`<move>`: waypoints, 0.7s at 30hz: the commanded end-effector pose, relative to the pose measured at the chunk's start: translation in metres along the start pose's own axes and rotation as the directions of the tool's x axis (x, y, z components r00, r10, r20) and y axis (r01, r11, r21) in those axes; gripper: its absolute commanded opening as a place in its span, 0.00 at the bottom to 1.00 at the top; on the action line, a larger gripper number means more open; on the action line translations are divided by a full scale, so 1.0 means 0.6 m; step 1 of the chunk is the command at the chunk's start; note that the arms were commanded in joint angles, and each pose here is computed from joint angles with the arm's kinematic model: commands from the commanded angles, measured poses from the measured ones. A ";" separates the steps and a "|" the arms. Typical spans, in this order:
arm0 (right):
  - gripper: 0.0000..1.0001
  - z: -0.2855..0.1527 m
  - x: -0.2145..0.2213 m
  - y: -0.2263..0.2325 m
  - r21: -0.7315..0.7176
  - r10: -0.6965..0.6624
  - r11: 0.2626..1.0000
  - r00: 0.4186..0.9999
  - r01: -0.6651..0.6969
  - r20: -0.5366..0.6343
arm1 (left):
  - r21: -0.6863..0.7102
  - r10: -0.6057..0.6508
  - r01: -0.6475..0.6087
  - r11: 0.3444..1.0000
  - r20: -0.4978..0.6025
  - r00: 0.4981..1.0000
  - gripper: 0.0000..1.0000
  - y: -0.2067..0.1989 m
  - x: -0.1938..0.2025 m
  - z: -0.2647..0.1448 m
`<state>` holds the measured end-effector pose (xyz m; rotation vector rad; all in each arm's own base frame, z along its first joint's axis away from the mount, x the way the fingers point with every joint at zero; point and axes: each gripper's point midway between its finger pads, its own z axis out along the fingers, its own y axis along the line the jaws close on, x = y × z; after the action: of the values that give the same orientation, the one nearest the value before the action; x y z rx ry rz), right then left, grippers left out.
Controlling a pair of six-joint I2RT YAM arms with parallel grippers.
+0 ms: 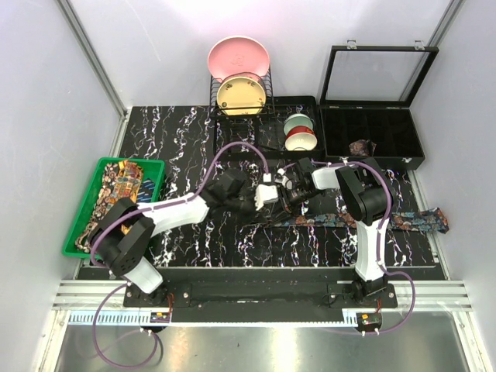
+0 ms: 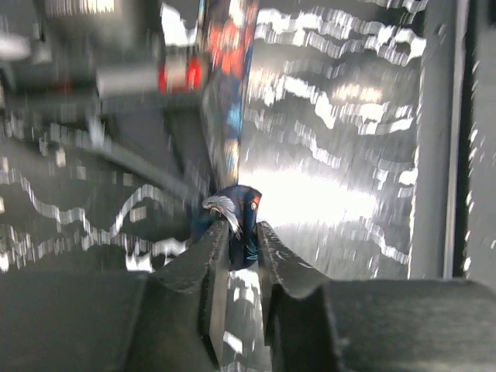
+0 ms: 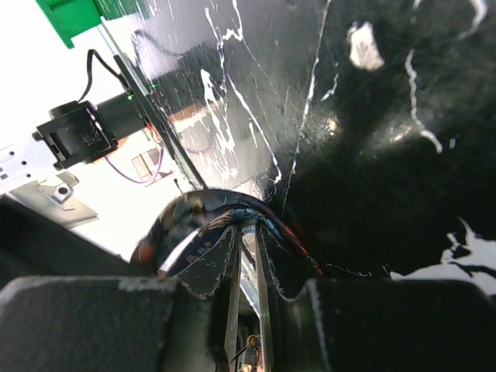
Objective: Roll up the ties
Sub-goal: Roll the tie at the center of the board.
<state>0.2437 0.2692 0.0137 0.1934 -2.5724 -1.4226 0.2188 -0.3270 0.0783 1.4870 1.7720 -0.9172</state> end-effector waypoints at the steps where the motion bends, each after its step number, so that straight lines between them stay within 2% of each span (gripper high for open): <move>1: 0.19 0.013 -0.008 -0.035 0.085 0.030 0.996 0.999 -0.032 0.023 | -0.008 -0.019 0.019 1.000 0.043 0.999 0.24 0.023 -0.048 0.037; 7: 0.18 0.004 -0.009 -0.015 0.066 0.025 0.997 0.999 -0.028 0.037 | -0.008 -0.075 0.074 0.997 -0.055 0.996 0.24 0.044 -0.017 0.069; 16: 0.19 -0.032 -0.016 0.037 0.028 -0.016 1.000 0.995 0.014 0.094 | -0.029 -0.103 0.100 0.995 -0.175 0.979 0.32 0.035 0.050 0.061; 21: 0.30 -0.058 -0.019 0.055 0.019 -0.018 1.000 0.994 0.016 0.110 | -0.049 -0.098 0.089 0.995 -0.229 0.969 0.33 0.042 0.079 0.062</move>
<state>0.2536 0.2603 0.0210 0.1189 -2.6720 -1.3642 0.2390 -0.3444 0.0415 1.5040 1.9579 -0.8598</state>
